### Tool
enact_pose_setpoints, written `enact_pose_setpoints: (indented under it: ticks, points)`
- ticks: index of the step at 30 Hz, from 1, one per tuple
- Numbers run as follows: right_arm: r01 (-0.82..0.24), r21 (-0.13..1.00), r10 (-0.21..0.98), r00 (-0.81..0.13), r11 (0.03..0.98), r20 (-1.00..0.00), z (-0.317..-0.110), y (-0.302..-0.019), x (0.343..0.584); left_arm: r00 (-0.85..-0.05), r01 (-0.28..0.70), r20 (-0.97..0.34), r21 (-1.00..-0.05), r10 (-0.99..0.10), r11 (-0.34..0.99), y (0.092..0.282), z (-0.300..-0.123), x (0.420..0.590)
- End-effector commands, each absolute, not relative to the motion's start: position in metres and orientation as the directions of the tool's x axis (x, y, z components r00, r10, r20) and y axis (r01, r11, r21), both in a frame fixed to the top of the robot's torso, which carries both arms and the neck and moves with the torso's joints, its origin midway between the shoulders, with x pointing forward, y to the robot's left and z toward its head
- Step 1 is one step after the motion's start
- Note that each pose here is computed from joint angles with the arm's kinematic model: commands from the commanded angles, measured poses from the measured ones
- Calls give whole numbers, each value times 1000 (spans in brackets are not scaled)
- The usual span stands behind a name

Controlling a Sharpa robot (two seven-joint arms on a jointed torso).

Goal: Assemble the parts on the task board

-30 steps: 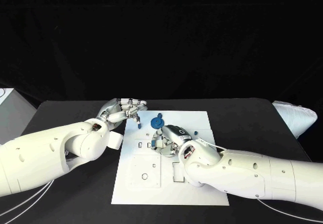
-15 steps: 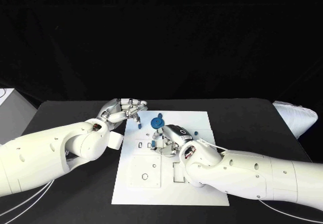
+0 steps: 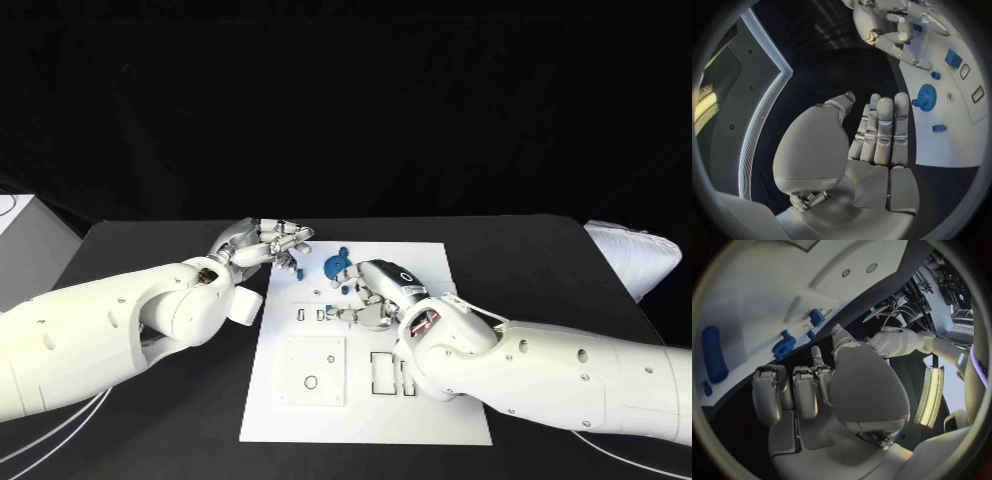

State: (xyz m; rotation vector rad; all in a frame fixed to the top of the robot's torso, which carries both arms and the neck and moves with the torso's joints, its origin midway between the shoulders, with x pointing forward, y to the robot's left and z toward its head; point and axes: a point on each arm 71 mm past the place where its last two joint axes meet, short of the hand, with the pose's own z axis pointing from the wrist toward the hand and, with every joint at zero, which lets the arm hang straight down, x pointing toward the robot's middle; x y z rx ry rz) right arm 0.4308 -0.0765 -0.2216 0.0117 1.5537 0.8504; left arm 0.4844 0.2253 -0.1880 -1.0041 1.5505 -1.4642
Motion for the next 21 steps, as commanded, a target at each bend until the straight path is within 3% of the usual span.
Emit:
enact_pose_setpoints:
  ticks: [1,8,14,21]
  points:
    - [-556,554,519,-239,620,-821,-208,-79,431,-465,-114,-111,-976,-878,184,224,-197,484]
    - [-571,567,520,-266,593,-812,-186,-109,443,-629,-161,-236,-892,-741,421,219,-199,487]
    - [-506,608,570,-251,611,-782,-168,-143,457,-682,-191,-354,-758,-640,623,214,-199,492]
    - [-430,626,623,-169,651,-764,-157,-178,475,-728,-123,-514,-553,-454,824,200,-197,503]
